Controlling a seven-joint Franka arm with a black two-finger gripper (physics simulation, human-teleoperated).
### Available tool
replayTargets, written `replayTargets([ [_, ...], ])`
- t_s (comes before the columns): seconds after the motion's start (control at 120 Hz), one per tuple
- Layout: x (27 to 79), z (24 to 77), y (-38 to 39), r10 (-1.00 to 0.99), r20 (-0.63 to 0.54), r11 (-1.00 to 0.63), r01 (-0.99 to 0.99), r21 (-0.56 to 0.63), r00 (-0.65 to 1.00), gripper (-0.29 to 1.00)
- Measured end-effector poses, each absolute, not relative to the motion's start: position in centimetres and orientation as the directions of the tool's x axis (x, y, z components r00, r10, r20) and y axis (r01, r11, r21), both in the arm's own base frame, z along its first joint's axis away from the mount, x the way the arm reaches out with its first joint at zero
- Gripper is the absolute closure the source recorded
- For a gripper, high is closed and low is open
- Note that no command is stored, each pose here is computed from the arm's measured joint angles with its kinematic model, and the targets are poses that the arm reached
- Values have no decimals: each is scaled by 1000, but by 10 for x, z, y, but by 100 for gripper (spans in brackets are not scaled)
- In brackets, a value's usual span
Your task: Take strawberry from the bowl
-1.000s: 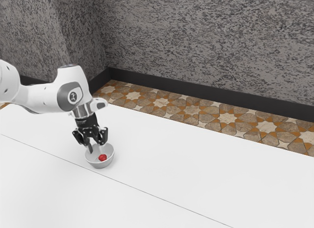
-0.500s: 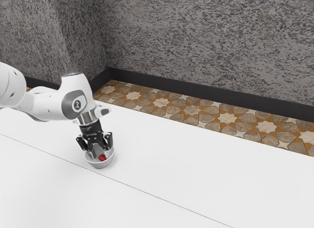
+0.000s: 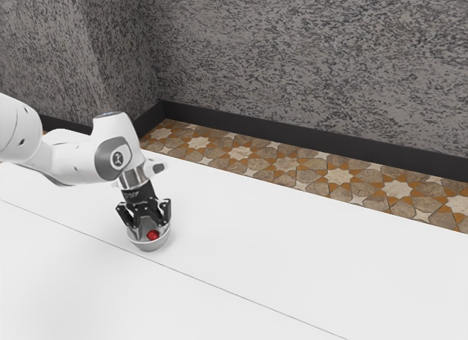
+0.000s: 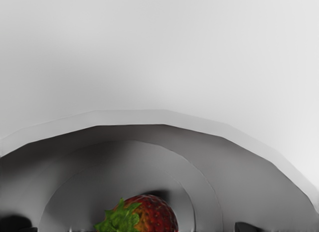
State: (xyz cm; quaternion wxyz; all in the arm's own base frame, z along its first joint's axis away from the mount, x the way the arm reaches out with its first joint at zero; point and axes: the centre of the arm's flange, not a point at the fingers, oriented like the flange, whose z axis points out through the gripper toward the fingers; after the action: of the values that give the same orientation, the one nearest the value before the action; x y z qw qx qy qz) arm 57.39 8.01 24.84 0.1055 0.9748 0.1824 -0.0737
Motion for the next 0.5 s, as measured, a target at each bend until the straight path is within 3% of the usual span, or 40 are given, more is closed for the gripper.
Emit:
replayTargets([
  [0.075,574,250,80,334,-178,-913,365,182,926,15],
  [0.15,573,253,80,328,-172,-919,356,171,929,40],
  [0.217,572,254,81,327,-172,-922,354,160,929,51],
  [0.5,570,272,85,349,-156,-920,370,129,924,59],
])
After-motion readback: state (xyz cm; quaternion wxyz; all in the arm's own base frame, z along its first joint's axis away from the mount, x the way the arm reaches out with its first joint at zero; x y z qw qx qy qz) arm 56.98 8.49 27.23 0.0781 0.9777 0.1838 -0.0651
